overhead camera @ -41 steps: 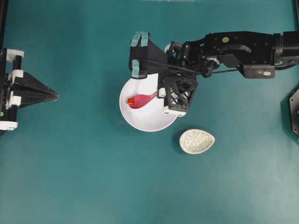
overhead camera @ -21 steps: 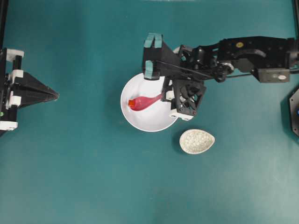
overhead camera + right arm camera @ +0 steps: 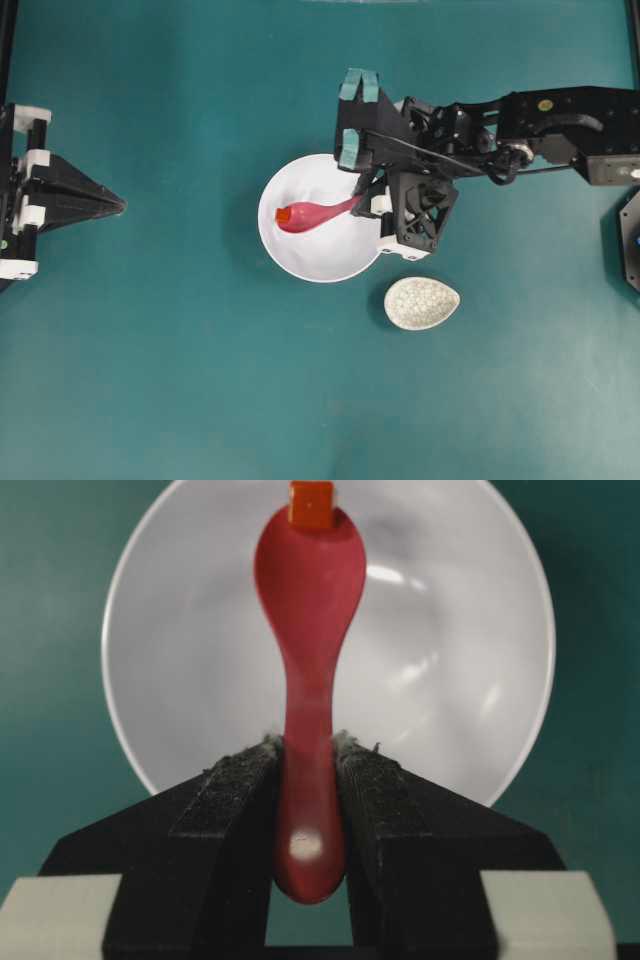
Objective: Grip the spoon and scoop the red block from the bowl with right arm.
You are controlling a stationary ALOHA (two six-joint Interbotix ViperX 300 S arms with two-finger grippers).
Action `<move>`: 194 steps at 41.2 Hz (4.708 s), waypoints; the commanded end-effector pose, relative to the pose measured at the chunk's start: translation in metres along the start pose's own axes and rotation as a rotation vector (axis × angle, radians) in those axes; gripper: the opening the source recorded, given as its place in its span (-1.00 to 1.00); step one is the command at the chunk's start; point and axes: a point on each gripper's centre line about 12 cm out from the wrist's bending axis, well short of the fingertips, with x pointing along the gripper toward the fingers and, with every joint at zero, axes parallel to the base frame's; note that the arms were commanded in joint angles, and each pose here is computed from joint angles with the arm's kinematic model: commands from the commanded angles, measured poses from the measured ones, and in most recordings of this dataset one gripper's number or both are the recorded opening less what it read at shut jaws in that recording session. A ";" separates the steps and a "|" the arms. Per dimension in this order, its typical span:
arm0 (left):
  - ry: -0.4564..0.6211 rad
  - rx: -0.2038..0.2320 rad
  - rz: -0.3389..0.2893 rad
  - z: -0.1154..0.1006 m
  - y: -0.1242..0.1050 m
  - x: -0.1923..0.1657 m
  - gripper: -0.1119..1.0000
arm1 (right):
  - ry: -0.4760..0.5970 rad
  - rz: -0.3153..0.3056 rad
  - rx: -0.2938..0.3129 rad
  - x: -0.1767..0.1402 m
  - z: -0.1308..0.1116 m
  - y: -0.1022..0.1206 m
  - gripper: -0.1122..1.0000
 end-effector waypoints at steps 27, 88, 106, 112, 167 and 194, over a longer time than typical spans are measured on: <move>-0.029 -0.003 0.003 0.012 0.001 -0.001 -0.80 | -0.225 0.010 0.027 -0.036 -0.020 0.012 -0.36; -0.014 0.017 0.004 0.011 0.001 -0.005 -0.80 | -0.423 0.018 0.035 -0.086 -0.028 0.016 -0.36; -0.018 0.010 0.004 0.012 0.001 -0.007 -0.80 | -0.438 0.016 0.029 -0.087 -0.026 0.016 -0.36; -0.018 0.014 0.004 0.012 0.001 -0.007 -0.80 | -0.438 0.017 0.034 -0.087 -0.026 0.016 -0.36; -0.021 0.002 0.004 0.012 0.001 -0.005 -0.80 | -0.430 0.017 0.036 -0.086 -0.027 0.016 -0.36; -0.025 0.000 0.004 0.013 0.001 -0.006 -0.80 | -0.438 0.017 0.036 -0.087 -0.025 0.016 -0.36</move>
